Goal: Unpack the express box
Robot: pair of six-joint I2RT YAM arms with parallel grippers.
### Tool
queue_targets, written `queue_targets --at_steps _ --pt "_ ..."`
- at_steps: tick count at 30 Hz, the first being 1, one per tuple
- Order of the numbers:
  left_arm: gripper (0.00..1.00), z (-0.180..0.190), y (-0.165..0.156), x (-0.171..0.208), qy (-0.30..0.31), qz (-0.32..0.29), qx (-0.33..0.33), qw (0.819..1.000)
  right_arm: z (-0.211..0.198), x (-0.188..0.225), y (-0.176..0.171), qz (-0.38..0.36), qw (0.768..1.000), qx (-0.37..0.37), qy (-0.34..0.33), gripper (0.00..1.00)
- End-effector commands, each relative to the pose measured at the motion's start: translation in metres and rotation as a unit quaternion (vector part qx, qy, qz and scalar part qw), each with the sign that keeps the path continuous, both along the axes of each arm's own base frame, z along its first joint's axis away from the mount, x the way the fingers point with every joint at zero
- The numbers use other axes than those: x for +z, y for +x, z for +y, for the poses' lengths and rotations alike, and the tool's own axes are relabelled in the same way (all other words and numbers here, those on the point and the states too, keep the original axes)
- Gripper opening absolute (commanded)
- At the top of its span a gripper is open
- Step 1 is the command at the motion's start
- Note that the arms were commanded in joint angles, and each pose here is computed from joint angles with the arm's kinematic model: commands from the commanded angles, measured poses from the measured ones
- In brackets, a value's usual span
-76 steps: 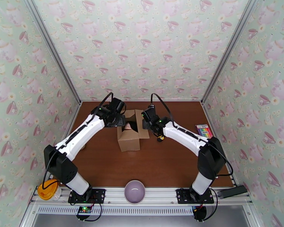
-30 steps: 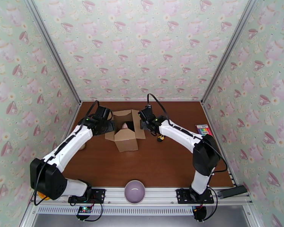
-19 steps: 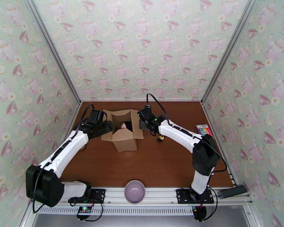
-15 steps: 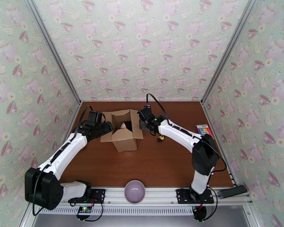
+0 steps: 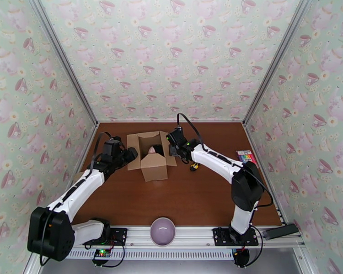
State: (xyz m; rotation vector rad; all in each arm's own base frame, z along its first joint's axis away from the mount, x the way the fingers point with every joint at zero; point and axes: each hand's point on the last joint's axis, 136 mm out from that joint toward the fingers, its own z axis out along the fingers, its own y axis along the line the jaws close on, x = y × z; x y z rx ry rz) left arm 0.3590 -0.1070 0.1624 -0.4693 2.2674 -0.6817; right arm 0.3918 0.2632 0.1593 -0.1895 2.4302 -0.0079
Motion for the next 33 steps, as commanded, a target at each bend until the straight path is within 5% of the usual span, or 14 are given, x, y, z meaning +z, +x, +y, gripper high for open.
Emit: queue_targets --at_steps 1,16,27,33 --pt "0.46 -0.003 -0.022 -0.049 -0.019 0.075 0.002 0.997 0.011 0.000 -0.002 0.009 1.000 0.018 0.005 0.69" --pt "0.46 -0.007 -0.032 -0.088 -0.118 0.082 0.068 0.987 0.022 0.000 0.002 0.010 0.999 0.028 0.025 0.69" --pt "0.64 0.013 -0.042 -0.079 -0.067 0.067 0.093 0.991 0.027 0.002 0.005 0.009 0.999 0.034 0.023 0.69" --pt "0.65 0.016 -0.043 -0.078 -0.056 0.066 0.095 0.992 0.027 0.000 0.006 0.011 0.999 0.034 0.021 0.69"
